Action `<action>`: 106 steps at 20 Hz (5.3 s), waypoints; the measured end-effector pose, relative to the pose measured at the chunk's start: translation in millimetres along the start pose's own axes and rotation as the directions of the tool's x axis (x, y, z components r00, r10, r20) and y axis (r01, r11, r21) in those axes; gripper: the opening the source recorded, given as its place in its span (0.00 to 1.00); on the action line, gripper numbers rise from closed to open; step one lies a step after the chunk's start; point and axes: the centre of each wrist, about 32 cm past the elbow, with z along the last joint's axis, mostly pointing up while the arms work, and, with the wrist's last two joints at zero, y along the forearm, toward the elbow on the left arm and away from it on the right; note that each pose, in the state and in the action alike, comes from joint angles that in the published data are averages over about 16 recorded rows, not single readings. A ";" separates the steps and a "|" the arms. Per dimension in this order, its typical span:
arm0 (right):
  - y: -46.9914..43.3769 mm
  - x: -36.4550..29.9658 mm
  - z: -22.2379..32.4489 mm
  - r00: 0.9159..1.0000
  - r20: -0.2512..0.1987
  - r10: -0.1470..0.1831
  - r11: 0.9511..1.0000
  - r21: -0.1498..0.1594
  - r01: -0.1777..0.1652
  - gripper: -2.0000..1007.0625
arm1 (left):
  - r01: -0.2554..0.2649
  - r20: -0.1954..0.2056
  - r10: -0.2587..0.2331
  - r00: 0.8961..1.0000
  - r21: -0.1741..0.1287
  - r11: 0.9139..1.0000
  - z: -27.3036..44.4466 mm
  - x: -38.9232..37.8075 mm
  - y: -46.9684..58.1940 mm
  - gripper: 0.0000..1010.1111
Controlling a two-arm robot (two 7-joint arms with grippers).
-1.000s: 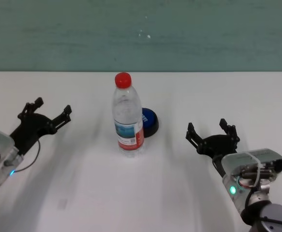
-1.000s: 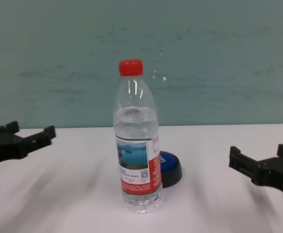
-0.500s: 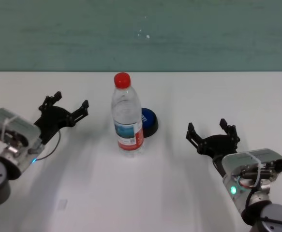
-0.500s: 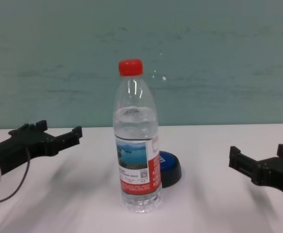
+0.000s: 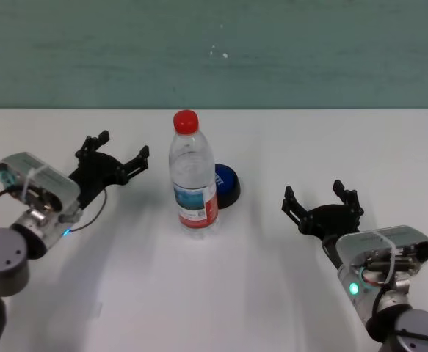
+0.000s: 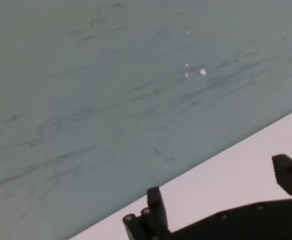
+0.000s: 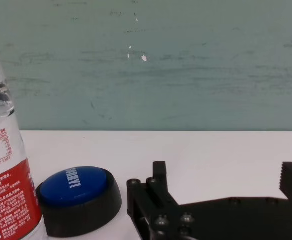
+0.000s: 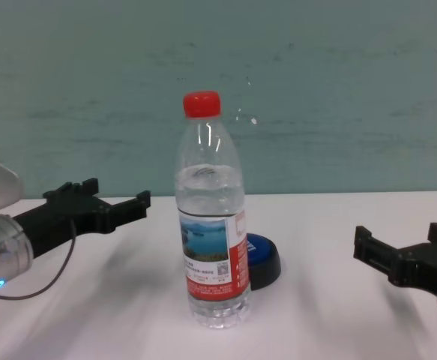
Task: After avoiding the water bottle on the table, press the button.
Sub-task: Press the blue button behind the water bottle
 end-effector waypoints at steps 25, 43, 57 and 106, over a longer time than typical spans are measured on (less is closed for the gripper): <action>0.0 0.0 0.0 1.000 0.000 0.000 1.000 0.000 0.000 1.00 | 0.042 0.041 -0.042 0.998 0.014 0.999 5.9 -15.3 -44.2 0.99; 0.0 0.0 0.0 1.000 0.000 0.000 1.000 0.000 0.000 1.00 | 0.037 0.043 -0.038 0.998 0.020 0.999 8.1 -16.4 -44.7 0.99; 0.0 0.0 0.0 1.000 0.000 0.000 1.000 0.000 0.000 1.00 | -0.143 0.076 0.139 0.987 0.056 0.988 13.4 -18.3 -22.7 0.99; 0.0 0.0 0.0 1.000 0.000 0.000 1.000 0.000 0.000 1.00 | -0.168 -0.030 0.171 0.985 0.083 0.982 71.8 -127.1 144.7 0.99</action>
